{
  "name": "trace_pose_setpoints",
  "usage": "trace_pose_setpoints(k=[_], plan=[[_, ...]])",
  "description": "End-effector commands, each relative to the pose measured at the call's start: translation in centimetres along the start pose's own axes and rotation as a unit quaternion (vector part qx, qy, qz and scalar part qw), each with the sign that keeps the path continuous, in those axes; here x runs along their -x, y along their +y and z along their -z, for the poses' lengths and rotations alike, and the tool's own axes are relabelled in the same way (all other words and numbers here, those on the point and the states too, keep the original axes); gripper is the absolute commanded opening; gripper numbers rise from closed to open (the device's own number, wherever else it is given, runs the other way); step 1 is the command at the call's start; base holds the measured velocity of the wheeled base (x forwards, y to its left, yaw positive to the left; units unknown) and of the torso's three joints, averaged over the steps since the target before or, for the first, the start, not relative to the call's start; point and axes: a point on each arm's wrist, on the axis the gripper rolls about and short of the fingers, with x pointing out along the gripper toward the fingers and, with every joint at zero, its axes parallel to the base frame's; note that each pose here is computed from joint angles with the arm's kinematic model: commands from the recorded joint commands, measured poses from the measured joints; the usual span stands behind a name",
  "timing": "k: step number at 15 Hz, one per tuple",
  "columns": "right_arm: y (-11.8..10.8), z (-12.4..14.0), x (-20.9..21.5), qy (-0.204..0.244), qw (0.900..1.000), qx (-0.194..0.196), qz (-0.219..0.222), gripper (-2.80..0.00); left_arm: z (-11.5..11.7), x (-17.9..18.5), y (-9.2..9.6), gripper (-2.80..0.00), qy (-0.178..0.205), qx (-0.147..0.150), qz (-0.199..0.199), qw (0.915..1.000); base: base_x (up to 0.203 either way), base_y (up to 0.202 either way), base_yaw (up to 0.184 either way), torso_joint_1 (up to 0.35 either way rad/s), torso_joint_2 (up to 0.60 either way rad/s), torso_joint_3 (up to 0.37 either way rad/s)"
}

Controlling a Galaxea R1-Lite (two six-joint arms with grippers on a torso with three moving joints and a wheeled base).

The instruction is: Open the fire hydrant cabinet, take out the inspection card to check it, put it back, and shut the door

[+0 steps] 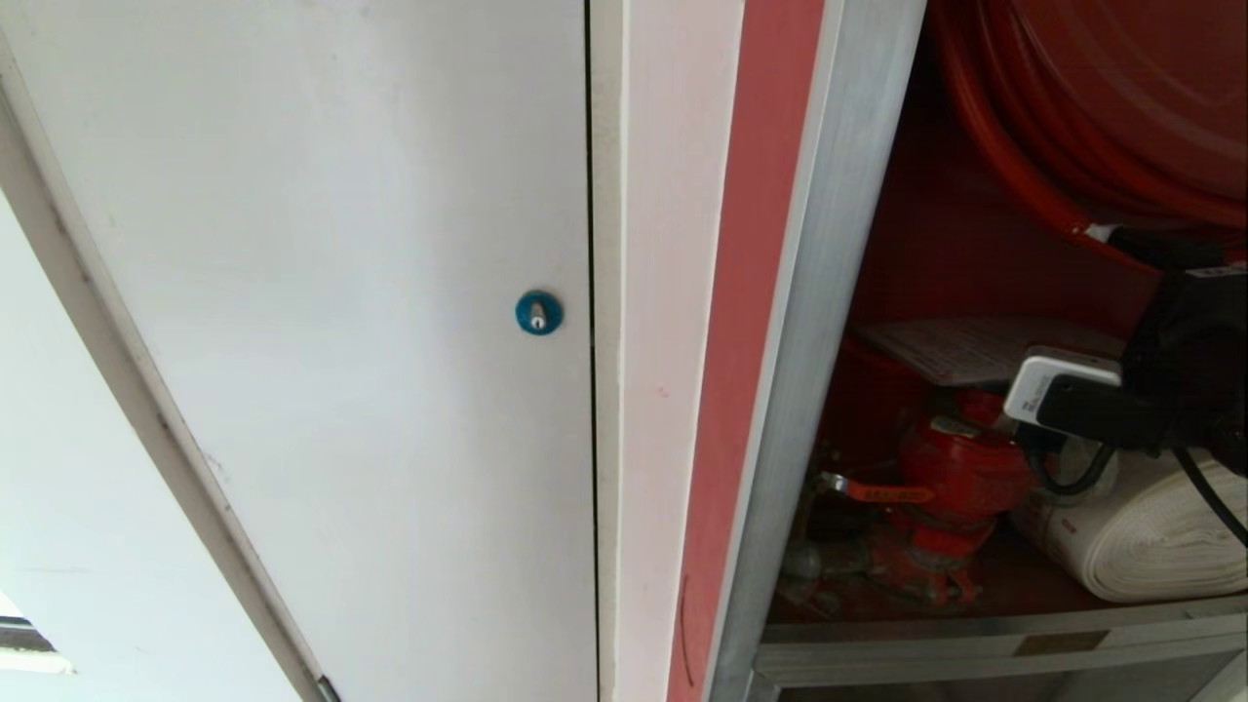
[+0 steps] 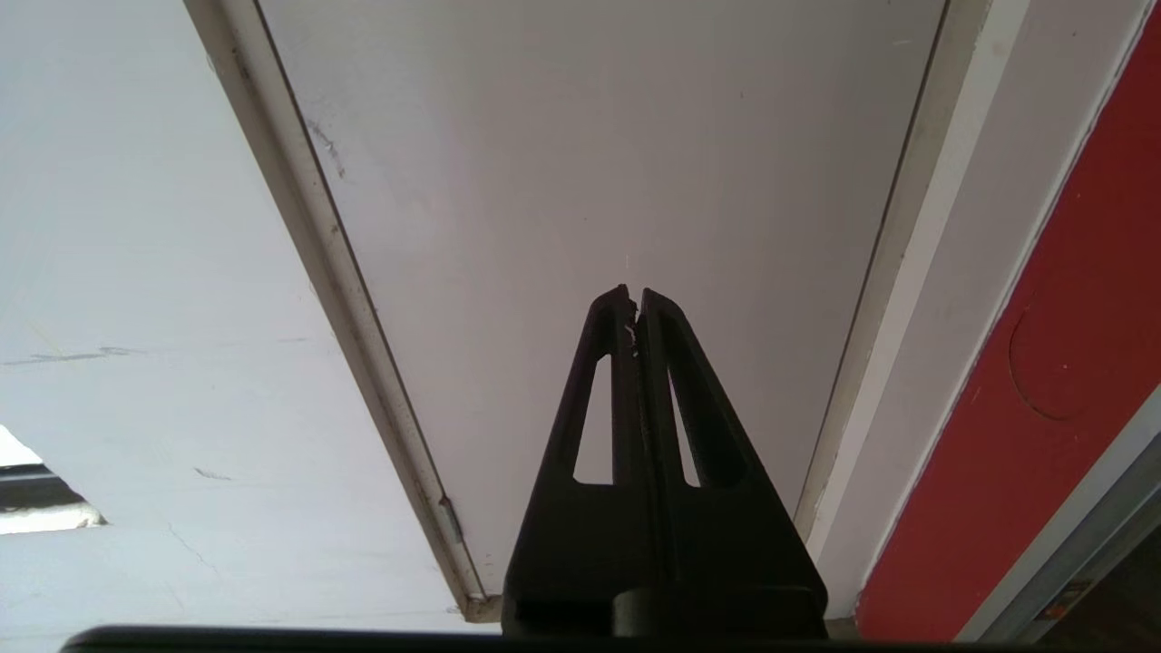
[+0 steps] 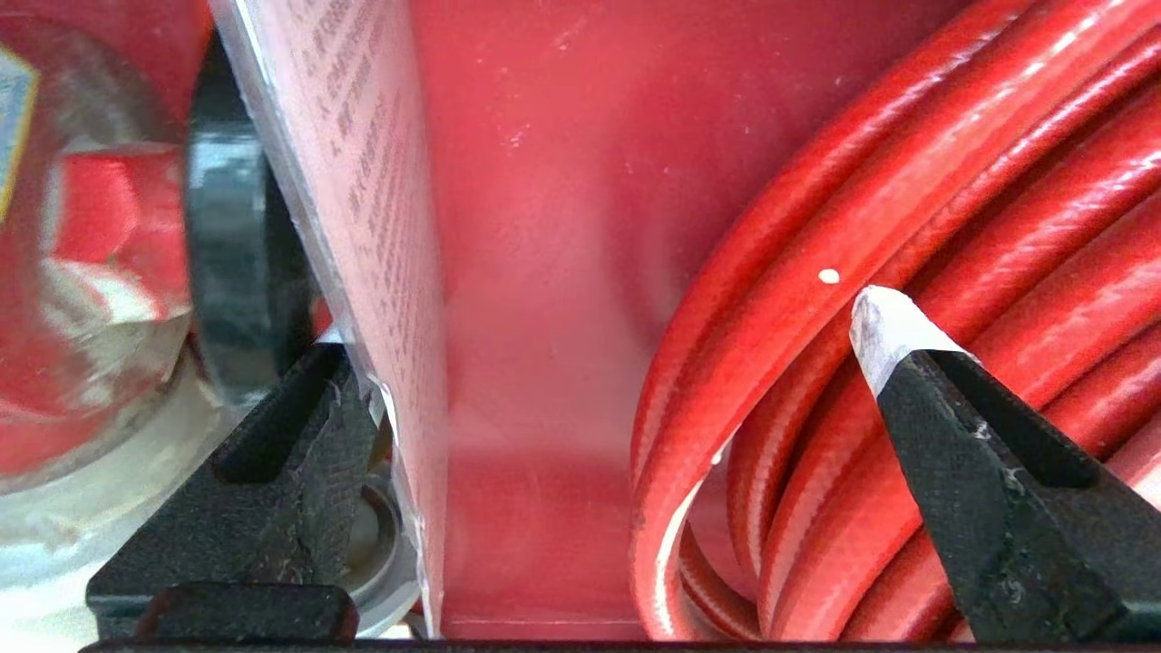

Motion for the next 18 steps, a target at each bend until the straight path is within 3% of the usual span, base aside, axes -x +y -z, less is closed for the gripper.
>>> trace_pose_setpoints(k=[1,14,15,18], plan=[[0.1,-0.1,-0.4,0.0,1.0,0.005,-0.001,0.0,0.3,-0.1,0.0,-2.8,0.006,0.0,0.0,1.0,0.0,0.0,0.0,0.0,0.0,0.0],[-0.3,-0.3,-1.6,0.001,1.0,0.006,0.002,0.0,0.3,-0.1,0.0,-2.8,0.006,0.0,0.0,1.0,0.0,0.0,0.0,0.0,0.0,0.0],[-0.3,-0.3,-1.6,0.001,1.0,0.006,0.002,-2.8,0.3,-0.1,0.0,-2.8,0.006,0.0,0.0,1.0,0.0,0.0,0.0,0.0,0.0,0.0],[-0.2,-0.3,-1.6,0.002,1.0,0.006,0.002,-2.8,0.3,-0.1,0.0,-2.8,0.006,0.0,0.0,1.0,0.0,0.0,0.0,0.0,0.0,0.0]])
